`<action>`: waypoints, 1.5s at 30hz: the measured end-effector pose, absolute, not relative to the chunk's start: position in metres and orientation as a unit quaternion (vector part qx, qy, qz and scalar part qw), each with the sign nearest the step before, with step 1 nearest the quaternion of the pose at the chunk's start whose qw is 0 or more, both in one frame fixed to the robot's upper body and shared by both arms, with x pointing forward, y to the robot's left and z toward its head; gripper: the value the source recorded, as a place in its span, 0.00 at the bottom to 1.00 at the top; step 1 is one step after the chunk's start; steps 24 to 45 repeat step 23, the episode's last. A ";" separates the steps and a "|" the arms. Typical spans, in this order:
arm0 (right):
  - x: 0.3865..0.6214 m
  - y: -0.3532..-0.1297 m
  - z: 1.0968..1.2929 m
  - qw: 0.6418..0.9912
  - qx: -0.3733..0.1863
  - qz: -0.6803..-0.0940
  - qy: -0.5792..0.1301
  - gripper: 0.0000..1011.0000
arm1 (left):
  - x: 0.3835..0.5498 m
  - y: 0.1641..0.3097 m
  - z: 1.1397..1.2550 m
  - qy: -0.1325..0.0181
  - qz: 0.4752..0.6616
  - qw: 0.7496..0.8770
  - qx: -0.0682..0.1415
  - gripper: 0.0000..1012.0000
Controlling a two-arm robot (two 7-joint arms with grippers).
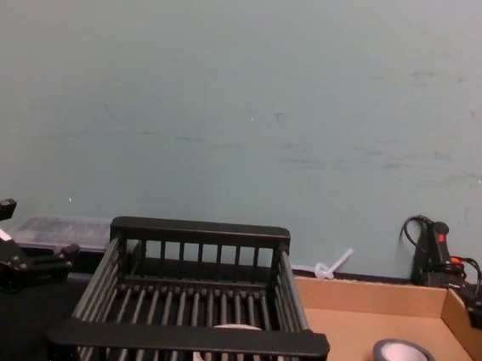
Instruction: Pick up the white tape and place it into the black box , Pick up the silver tape and place it into the brown box.
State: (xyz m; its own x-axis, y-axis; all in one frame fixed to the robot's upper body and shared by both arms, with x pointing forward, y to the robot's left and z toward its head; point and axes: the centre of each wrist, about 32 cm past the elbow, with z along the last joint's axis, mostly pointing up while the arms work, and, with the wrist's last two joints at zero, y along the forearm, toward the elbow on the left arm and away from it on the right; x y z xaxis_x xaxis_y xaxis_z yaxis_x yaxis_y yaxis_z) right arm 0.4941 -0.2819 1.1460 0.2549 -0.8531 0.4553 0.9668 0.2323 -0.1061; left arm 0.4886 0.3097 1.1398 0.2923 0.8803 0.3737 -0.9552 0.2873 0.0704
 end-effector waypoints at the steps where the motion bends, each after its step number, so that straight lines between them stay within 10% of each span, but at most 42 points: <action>1: 0.494 -0.282 1.146 0.770 -0.186 -0.591 -0.153 0.99 | 0.489 0.310 1.140 -0.132 0.580 0.791 0.141 0.99; 45: 0.494 -0.282 1.146 0.770 -0.186 -0.591 -0.153 0.99 | 0.489 0.310 1.140 -0.132 0.580 0.791 0.141 0.99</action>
